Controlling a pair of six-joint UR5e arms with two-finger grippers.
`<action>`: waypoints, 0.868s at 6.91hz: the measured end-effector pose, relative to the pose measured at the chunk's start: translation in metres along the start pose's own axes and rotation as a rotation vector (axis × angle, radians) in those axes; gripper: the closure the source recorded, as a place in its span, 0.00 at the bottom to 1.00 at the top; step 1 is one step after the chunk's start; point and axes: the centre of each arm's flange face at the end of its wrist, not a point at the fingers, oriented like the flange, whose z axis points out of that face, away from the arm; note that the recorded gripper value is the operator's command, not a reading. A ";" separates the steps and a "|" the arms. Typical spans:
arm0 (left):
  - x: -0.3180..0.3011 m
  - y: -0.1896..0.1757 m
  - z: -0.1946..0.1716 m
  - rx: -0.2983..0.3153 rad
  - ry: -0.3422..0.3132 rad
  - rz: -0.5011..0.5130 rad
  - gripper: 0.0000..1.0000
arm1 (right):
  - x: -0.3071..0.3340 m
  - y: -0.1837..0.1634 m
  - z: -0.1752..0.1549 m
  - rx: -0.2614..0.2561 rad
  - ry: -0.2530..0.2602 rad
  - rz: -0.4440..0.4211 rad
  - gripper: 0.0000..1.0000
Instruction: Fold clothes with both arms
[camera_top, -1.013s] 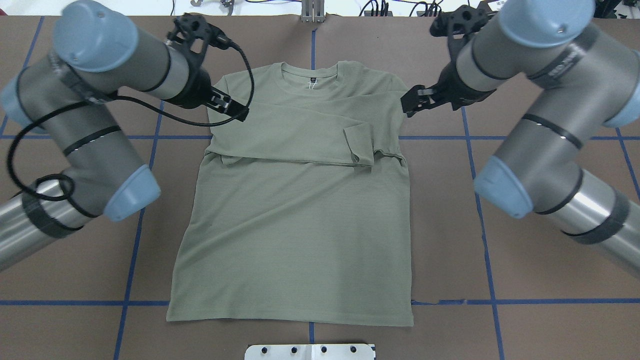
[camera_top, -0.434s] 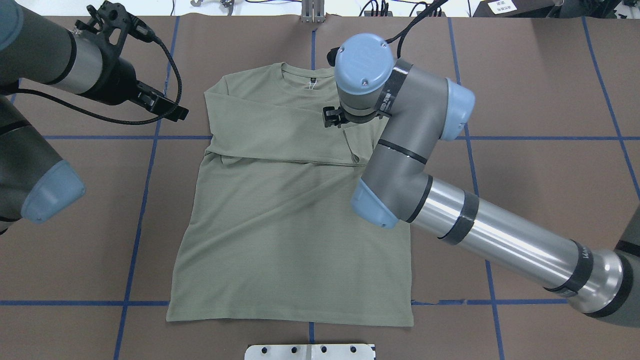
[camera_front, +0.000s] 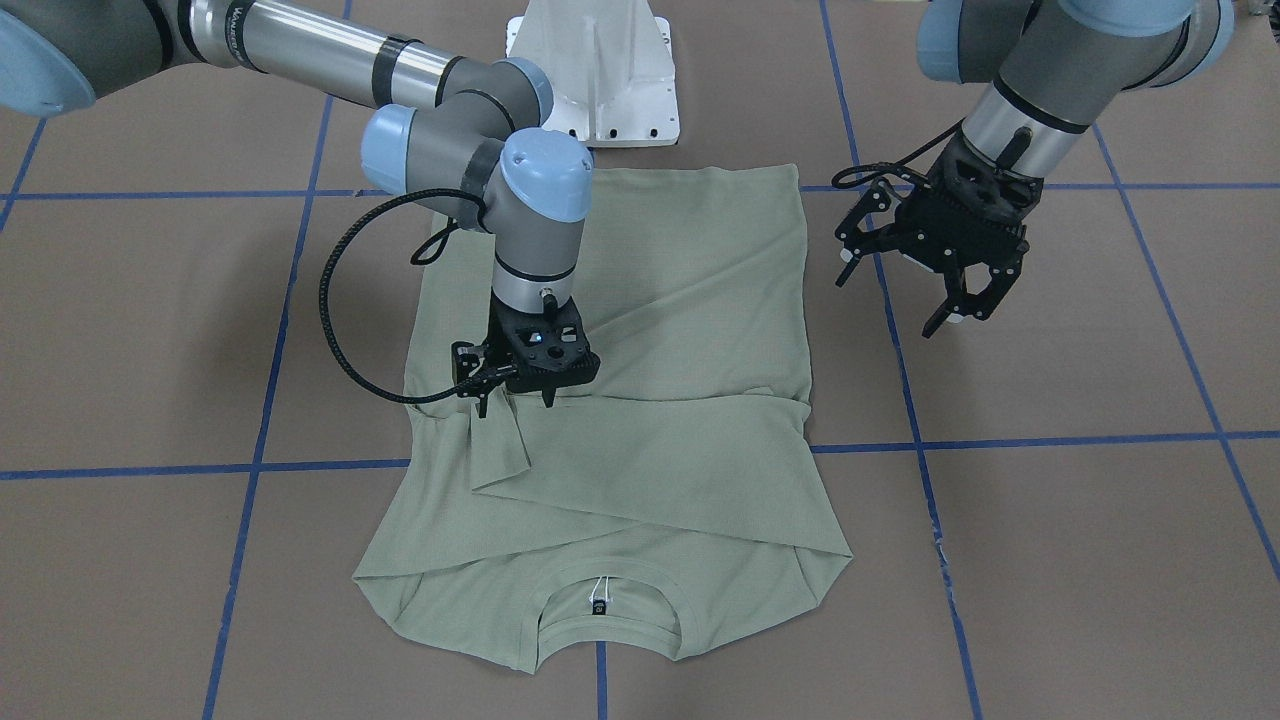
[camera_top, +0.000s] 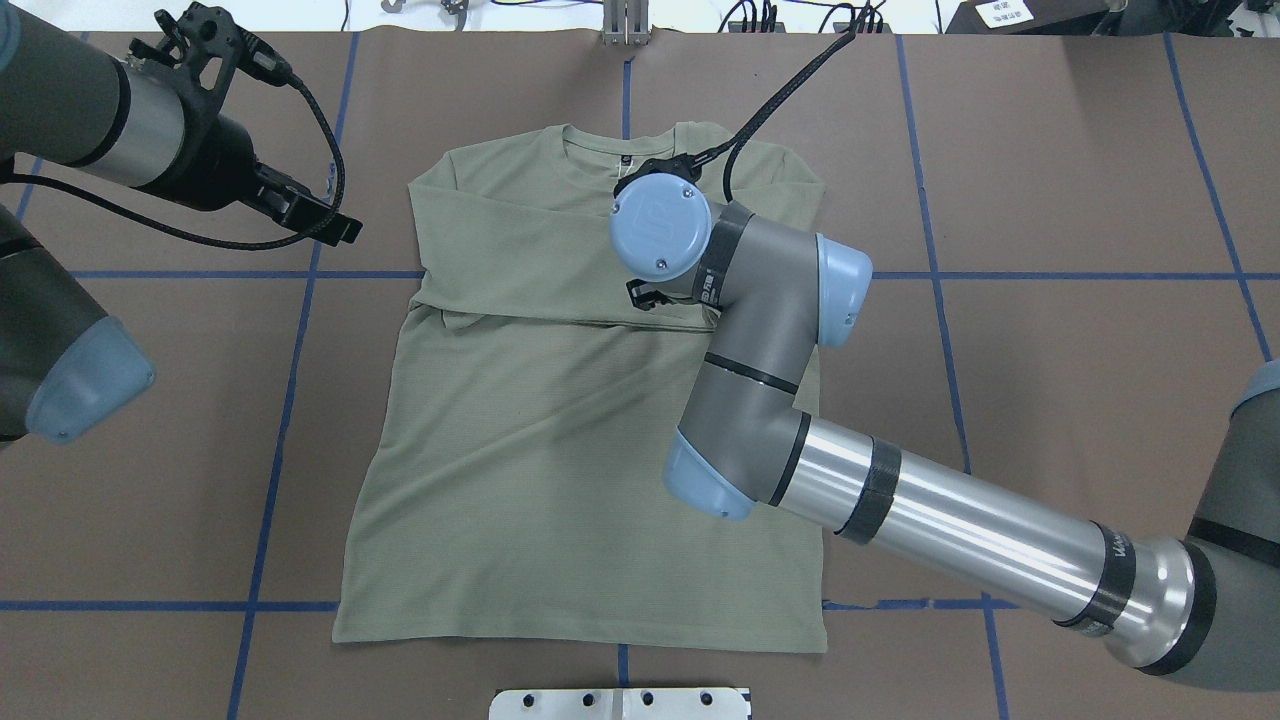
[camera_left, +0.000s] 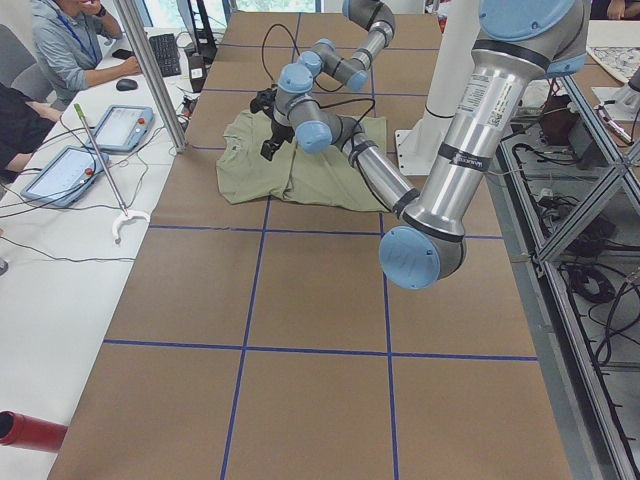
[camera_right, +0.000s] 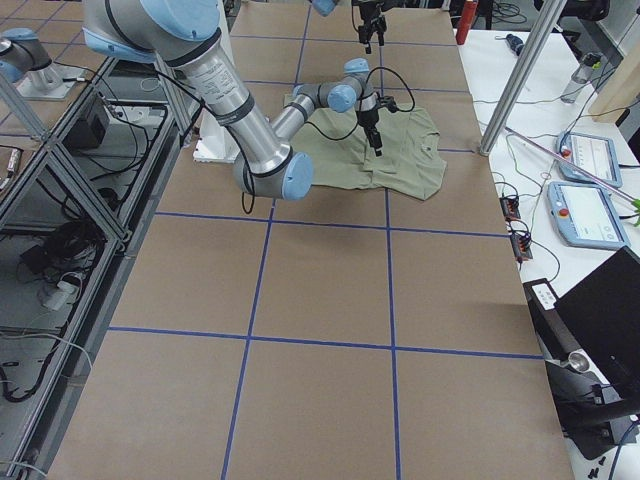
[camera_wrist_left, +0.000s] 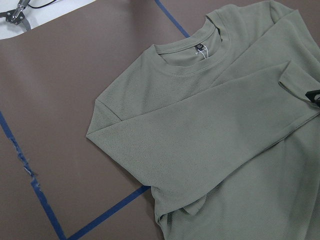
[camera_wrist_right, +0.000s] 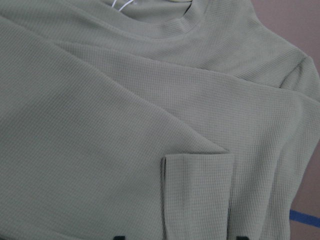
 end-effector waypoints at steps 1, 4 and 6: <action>-0.001 0.001 0.001 -0.002 0.000 -0.003 0.00 | -0.008 0.010 0.007 -0.007 0.012 -0.060 0.55; -0.002 0.002 0.003 -0.004 -0.002 -0.011 0.00 | -0.010 0.024 0.019 -0.025 0.037 -0.159 0.62; -0.003 0.002 0.004 -0.007 -0.003 -0.013 0.00 | -0.005 0.026 0.026 -0.021 0.061 -0.196 0.92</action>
